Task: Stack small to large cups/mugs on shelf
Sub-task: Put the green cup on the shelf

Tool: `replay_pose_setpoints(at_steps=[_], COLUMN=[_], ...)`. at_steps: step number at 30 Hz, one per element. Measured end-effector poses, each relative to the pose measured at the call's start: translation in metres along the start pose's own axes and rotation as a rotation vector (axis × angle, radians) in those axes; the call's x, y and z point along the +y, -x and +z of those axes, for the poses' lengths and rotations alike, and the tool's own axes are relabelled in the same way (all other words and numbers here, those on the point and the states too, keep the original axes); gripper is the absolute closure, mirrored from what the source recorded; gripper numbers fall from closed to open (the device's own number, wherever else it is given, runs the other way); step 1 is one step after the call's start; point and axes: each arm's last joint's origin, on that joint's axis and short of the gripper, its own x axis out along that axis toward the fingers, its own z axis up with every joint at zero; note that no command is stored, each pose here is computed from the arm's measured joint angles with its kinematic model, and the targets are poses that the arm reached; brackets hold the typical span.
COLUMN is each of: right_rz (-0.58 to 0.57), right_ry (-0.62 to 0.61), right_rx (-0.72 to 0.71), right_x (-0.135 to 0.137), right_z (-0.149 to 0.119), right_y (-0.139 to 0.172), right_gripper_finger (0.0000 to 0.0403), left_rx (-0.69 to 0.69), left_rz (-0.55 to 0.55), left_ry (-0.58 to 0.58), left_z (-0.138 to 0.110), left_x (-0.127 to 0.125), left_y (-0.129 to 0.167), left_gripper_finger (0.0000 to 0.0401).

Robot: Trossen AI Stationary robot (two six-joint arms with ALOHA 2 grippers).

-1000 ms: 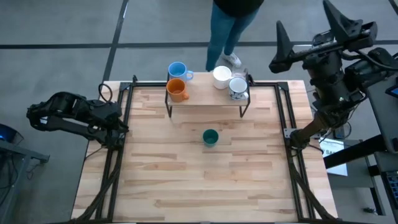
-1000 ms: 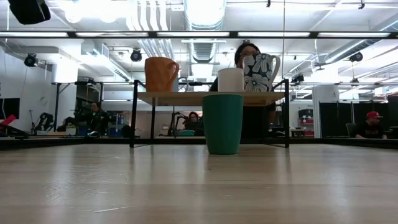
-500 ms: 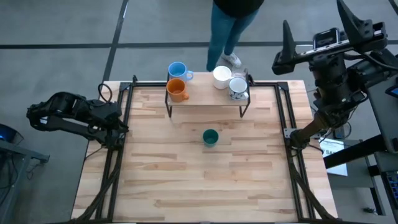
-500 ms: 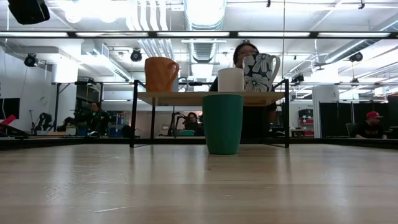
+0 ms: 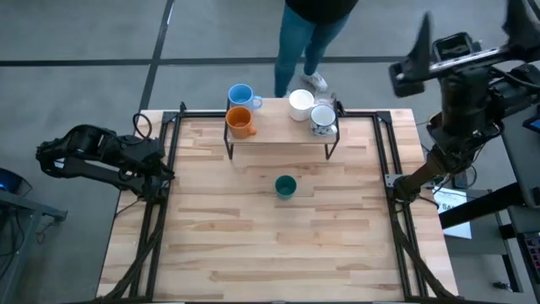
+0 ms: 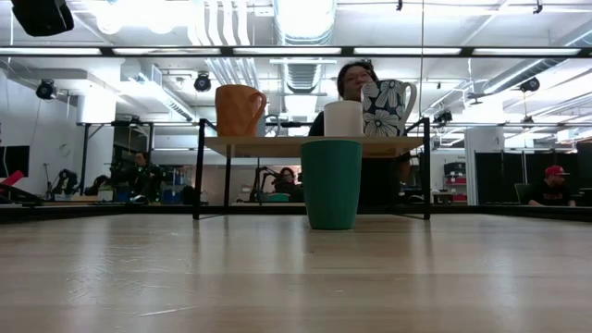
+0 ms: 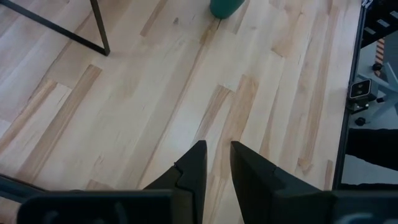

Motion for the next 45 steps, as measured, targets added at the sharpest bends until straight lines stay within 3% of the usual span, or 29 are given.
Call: replay_pose_setpoints(at_steps=[5,11,16,24,41,45], right_rz=[0.152,0.182,0.107,-0.034,-0.039,-0.056], right_ry=[-0.084,-0.104,0.065,0.226,0.253,0.344], right_rx=[-0.010,-0.001,-0.137,-0.341,-0.343,-0.346], right_x=[0.015,0.024,0.015,0.008,0.010,0.011], right_z=[0.005,0.008,0.009,0.013,0.014,0.015], right_y=[0.001,0.002,0.001,0.002,0.002,0.002], right_gripper_finger=[0.0003,0.0003,0.0003,0.0003,0.0003,0.0003], left_rx=[0.002,0.000,-0.001,-0.005,-0.021,-0.024], left_rz=[0.001,0.000,0.000,-0.003,-0.013,-0.015], left_ry=[0.000,0.000,0.000,0.001,0.002,0.002], left_z=[0.000,0.000,0.000,-0.001,-0.004,-0.005], left_x=[0.000,0.000,0.000,0.001,0.003,0.003], left_y=[0.000,0.000,0.000,0.001,0.005,0.005], left_gripper_finger=[0.0344,0.0344,0.0344,0.0344,0.0344,0.0344])
